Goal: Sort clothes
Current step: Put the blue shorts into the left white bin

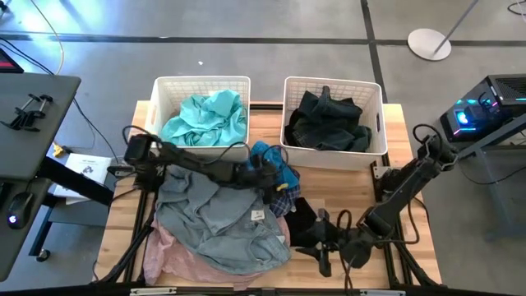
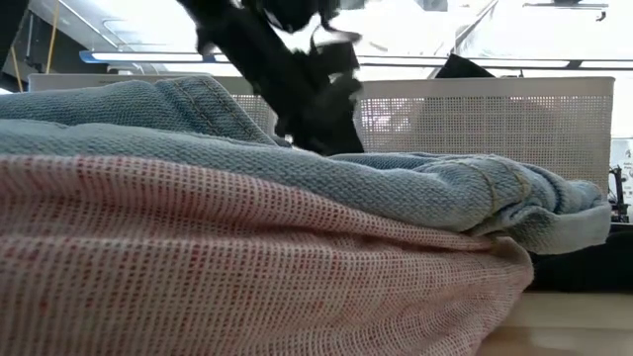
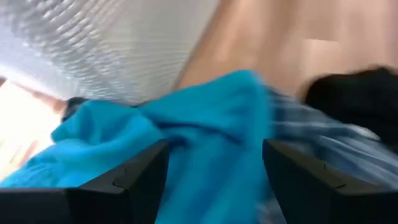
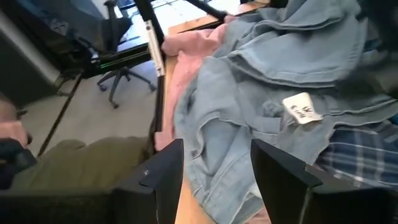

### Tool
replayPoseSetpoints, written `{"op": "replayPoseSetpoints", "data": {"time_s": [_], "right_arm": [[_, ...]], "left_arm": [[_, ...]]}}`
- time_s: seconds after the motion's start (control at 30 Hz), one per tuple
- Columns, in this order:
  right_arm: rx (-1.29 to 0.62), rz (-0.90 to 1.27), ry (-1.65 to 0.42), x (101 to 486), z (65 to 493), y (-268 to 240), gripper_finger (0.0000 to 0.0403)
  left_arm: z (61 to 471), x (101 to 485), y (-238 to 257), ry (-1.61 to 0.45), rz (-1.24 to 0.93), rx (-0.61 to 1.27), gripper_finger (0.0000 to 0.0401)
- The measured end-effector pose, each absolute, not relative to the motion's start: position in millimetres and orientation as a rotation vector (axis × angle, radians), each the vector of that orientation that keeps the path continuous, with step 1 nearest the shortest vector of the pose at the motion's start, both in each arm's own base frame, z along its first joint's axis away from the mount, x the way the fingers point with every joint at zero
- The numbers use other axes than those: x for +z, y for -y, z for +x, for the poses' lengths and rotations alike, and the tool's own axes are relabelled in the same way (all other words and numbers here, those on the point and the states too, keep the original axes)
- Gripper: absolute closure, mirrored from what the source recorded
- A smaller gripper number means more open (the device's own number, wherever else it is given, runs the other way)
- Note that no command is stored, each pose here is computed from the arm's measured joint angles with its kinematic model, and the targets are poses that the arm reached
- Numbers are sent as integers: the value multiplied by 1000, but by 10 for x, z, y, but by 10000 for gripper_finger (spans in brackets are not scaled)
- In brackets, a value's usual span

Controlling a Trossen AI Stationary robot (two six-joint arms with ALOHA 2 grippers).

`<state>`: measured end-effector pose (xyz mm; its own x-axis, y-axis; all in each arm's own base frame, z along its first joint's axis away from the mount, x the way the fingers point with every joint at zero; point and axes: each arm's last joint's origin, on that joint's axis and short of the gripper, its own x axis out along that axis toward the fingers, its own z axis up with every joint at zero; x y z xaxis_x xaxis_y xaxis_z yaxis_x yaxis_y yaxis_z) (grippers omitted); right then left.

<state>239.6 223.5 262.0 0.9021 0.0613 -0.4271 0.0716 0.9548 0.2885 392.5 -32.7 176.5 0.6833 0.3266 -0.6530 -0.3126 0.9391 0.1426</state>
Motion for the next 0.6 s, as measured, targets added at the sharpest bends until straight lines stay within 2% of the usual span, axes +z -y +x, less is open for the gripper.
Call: {"op": "replayPoseSetpoints", "data": {"time_s": [0.13,0.23,0.33,0.5,0.6], "right_arm": [[-35,287,-429,2620,2375,-2245,226],[-37,281,-428,2620,2375,-2243,226],[-44,257,-422,2621,2381,-2234,226],[-58,238,-412,2623,2382,-2229,226],[-59,239,-412,2623,2382,-2229,226]], "left_arm": [[3999,1519,138,-801,17,429,150],[4021,1365,60,-847,-14,415,174],[4025,1282,44,-878,-13,400,231],[4004,1356,113,-887,56,348,376],[3956,1620,191,-829,82,325,385]]}}
